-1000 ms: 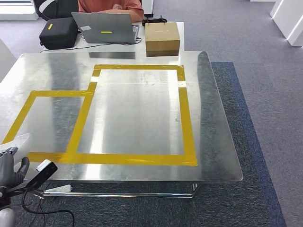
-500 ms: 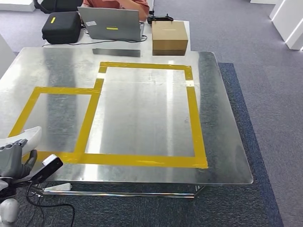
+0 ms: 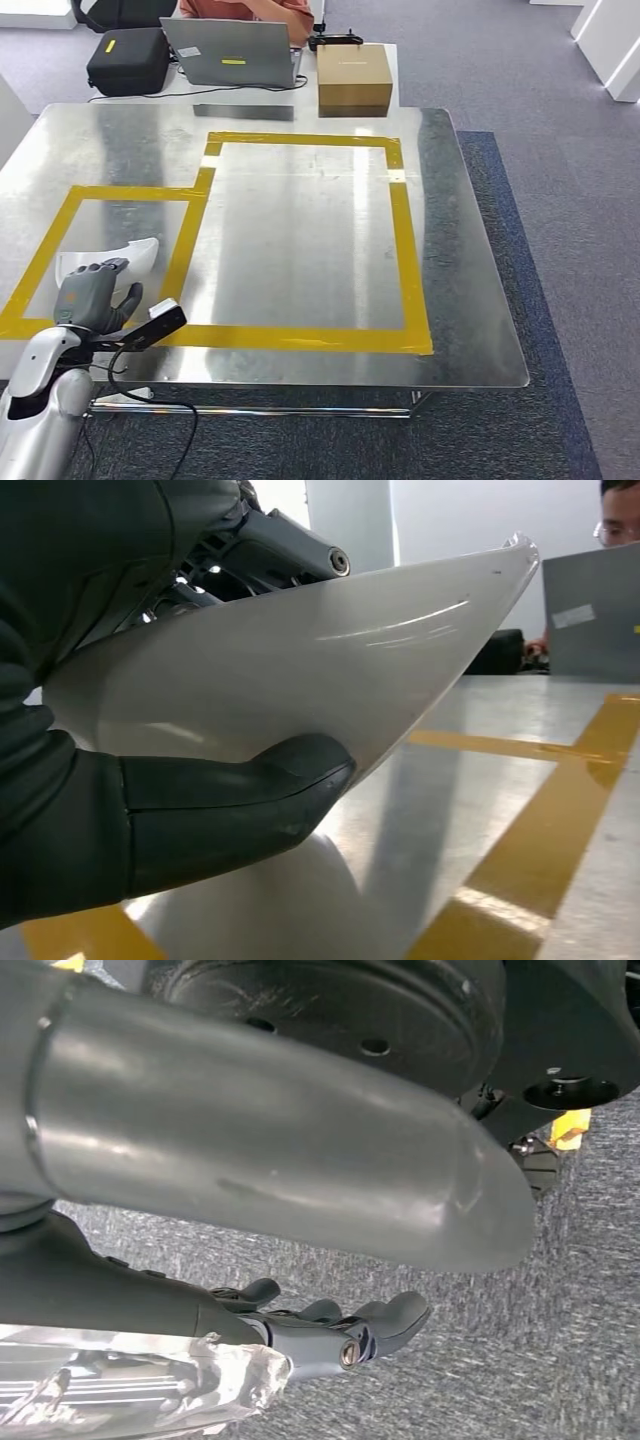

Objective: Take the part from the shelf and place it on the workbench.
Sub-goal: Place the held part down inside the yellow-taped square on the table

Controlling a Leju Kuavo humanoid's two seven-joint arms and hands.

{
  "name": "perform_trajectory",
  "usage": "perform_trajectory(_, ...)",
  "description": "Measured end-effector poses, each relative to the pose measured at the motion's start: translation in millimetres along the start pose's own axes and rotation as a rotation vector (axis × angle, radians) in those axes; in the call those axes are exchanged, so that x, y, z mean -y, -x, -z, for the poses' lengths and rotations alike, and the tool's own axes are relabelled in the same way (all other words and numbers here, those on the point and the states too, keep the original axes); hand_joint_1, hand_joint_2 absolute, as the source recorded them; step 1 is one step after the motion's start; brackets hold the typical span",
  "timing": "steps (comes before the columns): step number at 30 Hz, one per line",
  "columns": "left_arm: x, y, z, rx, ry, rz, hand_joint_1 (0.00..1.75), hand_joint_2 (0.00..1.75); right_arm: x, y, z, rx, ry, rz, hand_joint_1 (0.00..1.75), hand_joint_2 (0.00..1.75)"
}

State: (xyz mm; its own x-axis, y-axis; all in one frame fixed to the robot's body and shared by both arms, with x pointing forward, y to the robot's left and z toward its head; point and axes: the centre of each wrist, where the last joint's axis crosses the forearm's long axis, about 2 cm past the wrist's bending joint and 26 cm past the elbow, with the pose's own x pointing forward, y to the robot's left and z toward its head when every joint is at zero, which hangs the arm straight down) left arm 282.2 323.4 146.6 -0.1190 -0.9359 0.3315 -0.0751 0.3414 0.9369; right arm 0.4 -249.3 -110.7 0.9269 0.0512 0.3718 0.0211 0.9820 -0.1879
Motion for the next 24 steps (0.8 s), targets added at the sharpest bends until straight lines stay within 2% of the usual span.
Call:
perform_trajectory(7, 1, -12, 29, 0.042, 0.028, -0.031, 1.75, 1.75, 0, -1, 0, -0.005, -0.006, 0.007, 0.00, 0.00)
perform_trajectory(19, 3, -13, 40, 0.052, 0.033, -0.041, 1.75, 1.75, 0, 0, 0, -0.012, -0.013, 0.012, 0.00, 0.00)
perform_trajectory(23, 2, -8, 47, 0.022, 0.013, -0.033, 1.75, 1.75, 0, 0, 0, -0.019, -0.017, 0.017, 0.00, 0.00)
perform_trajectory(24, 3, -5, 48, 0.008, 0.010, -0.028, 1.31, 1.75, 0, 0, 0, -0.021, -0.018, 0.018, 0.00, 0.00)
